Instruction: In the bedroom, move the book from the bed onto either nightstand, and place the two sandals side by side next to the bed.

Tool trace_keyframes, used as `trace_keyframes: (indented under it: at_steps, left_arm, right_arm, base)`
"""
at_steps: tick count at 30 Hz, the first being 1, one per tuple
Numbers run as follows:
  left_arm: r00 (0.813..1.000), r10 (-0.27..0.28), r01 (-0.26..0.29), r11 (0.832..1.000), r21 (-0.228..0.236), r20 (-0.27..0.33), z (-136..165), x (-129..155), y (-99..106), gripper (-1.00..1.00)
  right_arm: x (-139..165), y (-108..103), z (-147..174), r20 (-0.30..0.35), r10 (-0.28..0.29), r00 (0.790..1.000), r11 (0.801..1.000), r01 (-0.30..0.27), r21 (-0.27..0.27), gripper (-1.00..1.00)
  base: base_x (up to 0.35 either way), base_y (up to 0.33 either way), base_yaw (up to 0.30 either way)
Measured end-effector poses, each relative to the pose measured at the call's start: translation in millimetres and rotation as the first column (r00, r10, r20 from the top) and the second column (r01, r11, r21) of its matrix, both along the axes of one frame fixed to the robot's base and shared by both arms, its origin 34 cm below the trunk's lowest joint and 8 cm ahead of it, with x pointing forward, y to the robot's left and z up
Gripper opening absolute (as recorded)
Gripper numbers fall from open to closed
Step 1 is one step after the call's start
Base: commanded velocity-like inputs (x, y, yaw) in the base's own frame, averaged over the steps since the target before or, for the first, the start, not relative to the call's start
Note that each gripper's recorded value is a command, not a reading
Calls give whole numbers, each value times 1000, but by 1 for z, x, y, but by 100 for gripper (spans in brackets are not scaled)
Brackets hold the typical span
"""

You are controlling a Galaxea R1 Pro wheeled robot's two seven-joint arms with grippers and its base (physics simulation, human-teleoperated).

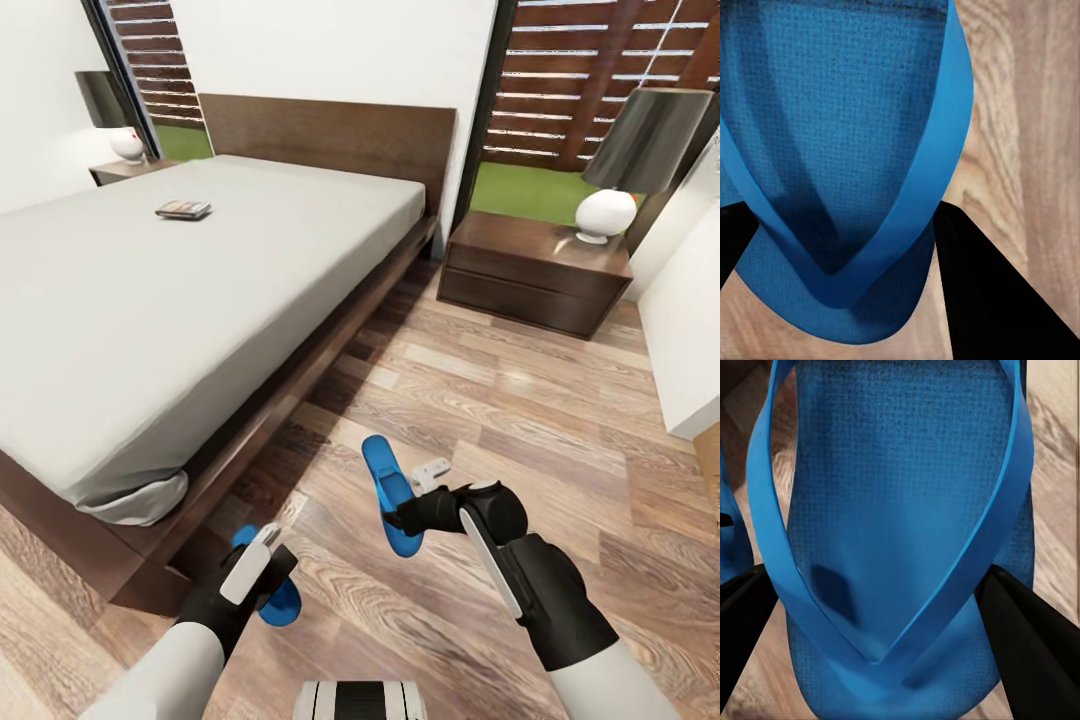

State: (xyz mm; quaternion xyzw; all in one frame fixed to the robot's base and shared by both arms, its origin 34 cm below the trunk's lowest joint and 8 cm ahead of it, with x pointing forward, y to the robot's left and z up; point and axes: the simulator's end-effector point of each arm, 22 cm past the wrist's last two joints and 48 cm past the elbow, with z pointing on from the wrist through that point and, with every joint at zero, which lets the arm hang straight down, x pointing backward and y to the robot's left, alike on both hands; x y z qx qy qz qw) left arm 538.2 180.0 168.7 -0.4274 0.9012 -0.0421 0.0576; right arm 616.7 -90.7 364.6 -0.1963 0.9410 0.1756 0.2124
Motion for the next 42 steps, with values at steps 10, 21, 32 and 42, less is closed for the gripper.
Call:
trace_keyframes:
  at_steps: [10, 21, 32, 42]
  left_arm:
    - [998, 50, -51, 999, 16, 39, -17, 3, 5, -100]
    - [988, 130, -136, 988, 71, 79, -30, 9, 13, -100]
    - [973, 226, -228, 972, 62, 39, -51, -5, 12, -100]
    - [958, 285, -286, 957, 42, 45, -58, 6, 12, -100]
  right_arm:
    - [-2, 1, -15, -18, 2, 1000, 1000, -2, 5, -100]
    - [-8, 3, -34, -47, 5, 999, 1000, -5, 10, -100]
    - [-16, 6, -56, -84, 12, 996, 1000, -11, 14, -100]
    - [-20, 7, -68, -105, 15, 994, 1000, -14, 17, -100]
  base:
    - [0, 0, -73]
    - [0, 0, -1]
    - [0, 0, 0]
    - [0, 0, 0]
